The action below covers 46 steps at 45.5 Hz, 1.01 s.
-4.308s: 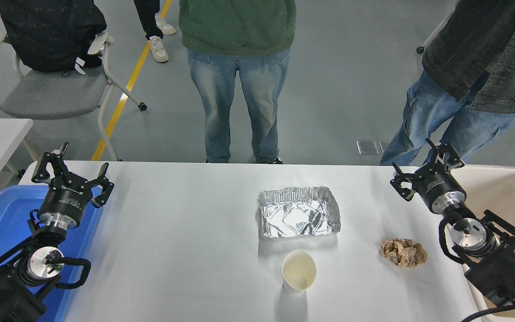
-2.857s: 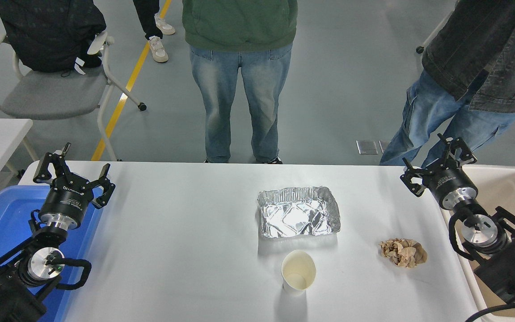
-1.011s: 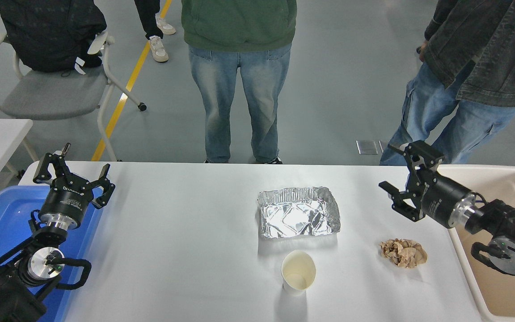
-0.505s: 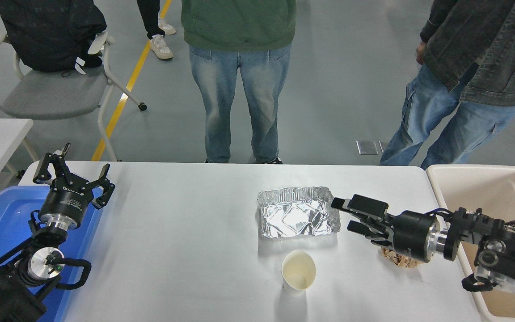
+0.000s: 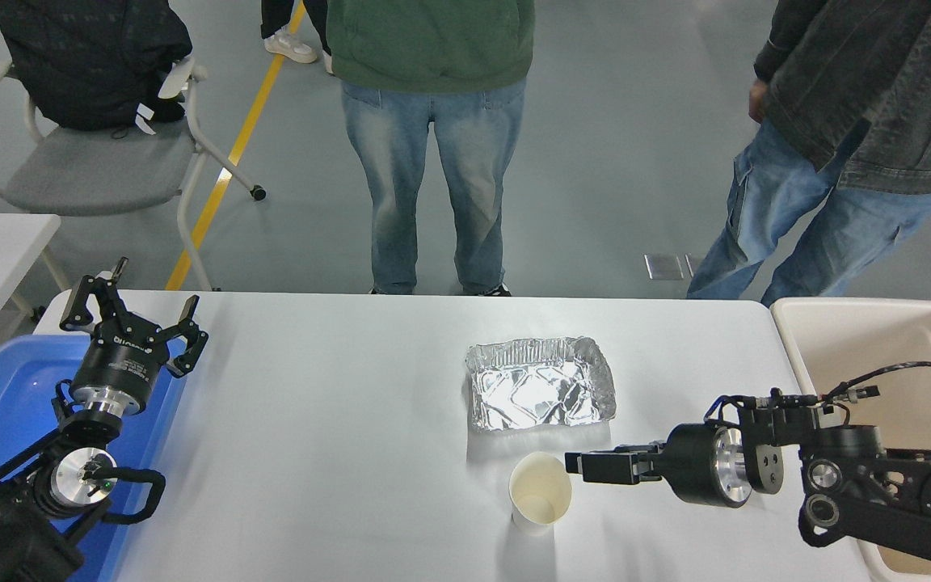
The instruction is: Clean the table surface
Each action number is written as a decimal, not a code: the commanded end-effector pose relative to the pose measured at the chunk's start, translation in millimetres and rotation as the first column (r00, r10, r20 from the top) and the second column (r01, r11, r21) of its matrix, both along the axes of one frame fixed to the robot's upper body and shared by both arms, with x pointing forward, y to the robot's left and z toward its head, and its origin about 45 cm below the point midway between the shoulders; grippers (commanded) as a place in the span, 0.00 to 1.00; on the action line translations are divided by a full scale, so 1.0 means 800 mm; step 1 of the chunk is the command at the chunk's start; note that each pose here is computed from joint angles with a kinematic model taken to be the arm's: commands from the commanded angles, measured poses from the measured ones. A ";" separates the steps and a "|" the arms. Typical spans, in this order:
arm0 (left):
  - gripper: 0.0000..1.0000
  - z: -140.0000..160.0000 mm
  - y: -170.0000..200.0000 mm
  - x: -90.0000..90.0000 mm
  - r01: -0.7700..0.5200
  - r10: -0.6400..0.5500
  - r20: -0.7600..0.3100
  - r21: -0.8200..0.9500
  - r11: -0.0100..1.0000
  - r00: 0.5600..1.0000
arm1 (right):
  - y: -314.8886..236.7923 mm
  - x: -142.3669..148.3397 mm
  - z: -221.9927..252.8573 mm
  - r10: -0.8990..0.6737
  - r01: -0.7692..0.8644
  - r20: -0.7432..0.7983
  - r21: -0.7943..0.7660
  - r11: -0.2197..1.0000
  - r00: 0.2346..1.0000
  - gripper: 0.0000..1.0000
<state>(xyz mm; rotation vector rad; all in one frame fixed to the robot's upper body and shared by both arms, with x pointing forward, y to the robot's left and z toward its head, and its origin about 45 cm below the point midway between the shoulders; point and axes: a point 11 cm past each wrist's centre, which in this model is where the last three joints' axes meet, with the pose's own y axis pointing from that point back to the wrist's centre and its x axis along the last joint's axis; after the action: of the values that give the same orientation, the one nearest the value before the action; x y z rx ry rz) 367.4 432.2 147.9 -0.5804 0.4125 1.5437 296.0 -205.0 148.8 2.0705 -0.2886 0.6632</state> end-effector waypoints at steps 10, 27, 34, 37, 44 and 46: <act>0.99 0.000 0.000 0.000 0.000 0.000 0.000 0.000 1.000 1.000 | 0.012 0.008 -0.005 0.012 -0.015 -0.041 -0.076 0.997 0.999 1.00; 0.99 0.000 0.000 0.000 0.000 0.000 0.000 0.000 1.000 1.000 | 0.030 0.019 0.012 -0.014 0.008 -0.088 -0.064 0.998 0.996 1.00; 0.99 0.000 0.000 0.000 0.000 0.000 0.000 0.000 1.000 1.000 | 0.029 0.022 0.002 -0.227 0.185 -0.181 -0.223 0.957 0.957 1.00; 0.99 0.000 0.000 0.000 0.000 0.000 0.000 0.000 1.000 1.000 | 0.039 0.015 -0.003 -0.298 0.230 -0.248 -0.268 0.935 0.922 1.00; 0.99 0.000 0.000 0.000 0.000 0.000 0.000 0.000 1.000 1.000 | 0.036 0.016 -0.006 -0.314 0.240 -0.255 -0.283 0.929 0.914 1.00; 0.99 0.000 0.000 0.000 0.000 0.000 0.000 0.000 1.000 1.000 | 0.037 0.012 -0.004 -0.305 0.230 -0.261 -0.281 0.932 0.916 1.00</act>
<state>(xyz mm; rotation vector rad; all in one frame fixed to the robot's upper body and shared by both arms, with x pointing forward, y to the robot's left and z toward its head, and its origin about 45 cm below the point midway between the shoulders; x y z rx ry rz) 367.4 432.2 148.0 -0.5805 0.4125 1.5437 312.4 -178.5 147.6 1.8765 -0.3040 0.3121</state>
